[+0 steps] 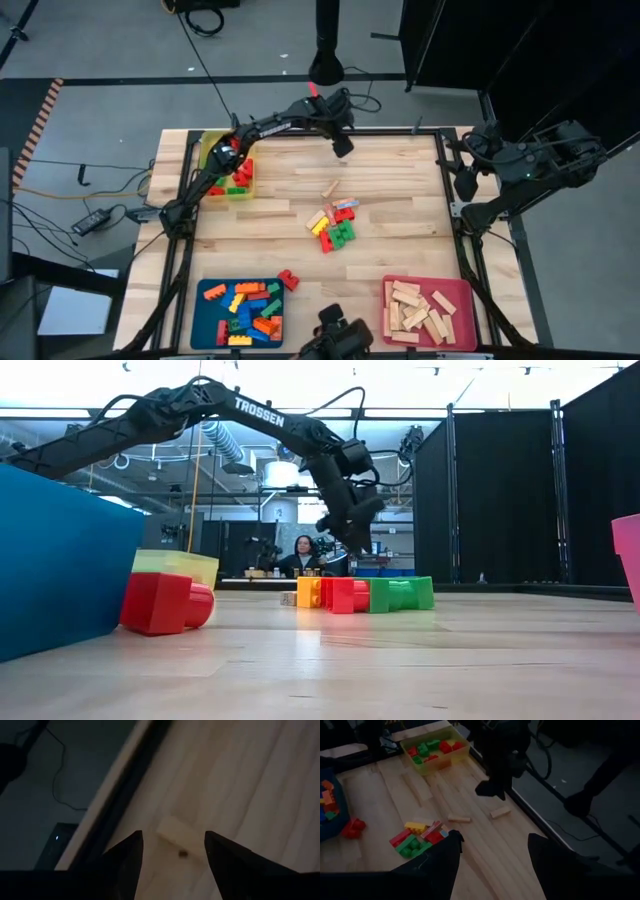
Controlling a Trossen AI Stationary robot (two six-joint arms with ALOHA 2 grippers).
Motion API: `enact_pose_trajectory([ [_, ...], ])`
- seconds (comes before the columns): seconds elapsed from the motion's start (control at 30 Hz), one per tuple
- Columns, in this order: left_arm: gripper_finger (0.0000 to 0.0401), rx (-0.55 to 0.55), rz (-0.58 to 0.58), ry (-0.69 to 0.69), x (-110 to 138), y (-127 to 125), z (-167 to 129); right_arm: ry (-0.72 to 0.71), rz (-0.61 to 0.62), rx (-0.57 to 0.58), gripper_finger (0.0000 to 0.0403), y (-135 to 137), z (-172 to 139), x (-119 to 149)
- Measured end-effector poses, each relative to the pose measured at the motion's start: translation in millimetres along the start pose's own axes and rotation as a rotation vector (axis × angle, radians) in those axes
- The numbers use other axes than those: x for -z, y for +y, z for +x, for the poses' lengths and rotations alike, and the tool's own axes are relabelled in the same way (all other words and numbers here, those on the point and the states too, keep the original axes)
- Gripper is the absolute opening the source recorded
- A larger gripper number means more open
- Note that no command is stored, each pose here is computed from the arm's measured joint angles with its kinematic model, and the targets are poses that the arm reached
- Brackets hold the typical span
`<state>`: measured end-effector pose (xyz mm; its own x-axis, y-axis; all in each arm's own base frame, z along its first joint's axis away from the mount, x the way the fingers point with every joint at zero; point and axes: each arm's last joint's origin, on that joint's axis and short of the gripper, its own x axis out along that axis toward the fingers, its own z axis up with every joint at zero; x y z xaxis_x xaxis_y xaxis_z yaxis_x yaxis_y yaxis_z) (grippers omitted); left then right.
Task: Sort blocks by size
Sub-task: Put the wooden block into the red bin
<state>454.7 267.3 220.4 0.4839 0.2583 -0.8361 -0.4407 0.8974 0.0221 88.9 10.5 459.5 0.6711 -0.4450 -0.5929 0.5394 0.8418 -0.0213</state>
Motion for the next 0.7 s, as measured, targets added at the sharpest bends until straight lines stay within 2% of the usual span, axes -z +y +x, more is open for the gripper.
enact_pose_trajectory([
  [0.13,0.0204,-0.005,-0.050,-0.014,-0.5,-1.1,5.4,-0.001,0.003,0.002,0.0245,-0.1,0.0,0.0],
  [0.23,0.0174,0.017,-0.053,-0.009,0.8,-1.2,8.9,-0.002,0.003,0.002,0.0245,0.0,0.0,-0.1],
  [0.33,0.0125,0.024,-0.052,0.004,2.5,-0.8,11.3,-0.001,0.003,0.002,0.0245,0.0,0.0,-0.1],
  [0.5,0.0020,0.046,-0.050,0.027,5.3,-1.8,13.9,-0.014,0.016,0.013,0.0245,-0.1,0.0,-0.7],
  [0.6,0.0008,0.101,-0.088,0.094,9.0,-2.3,4.1,-0.100,0.080,0.106,0.0245,1.4,2.2,-5.6],
  [0.7,0.0003,0.184,-0.100,0.108,5.9,-5.5,-25.3,-0.156,0.125,0.221,0.0244,3.5,8.3,-8.5],
])
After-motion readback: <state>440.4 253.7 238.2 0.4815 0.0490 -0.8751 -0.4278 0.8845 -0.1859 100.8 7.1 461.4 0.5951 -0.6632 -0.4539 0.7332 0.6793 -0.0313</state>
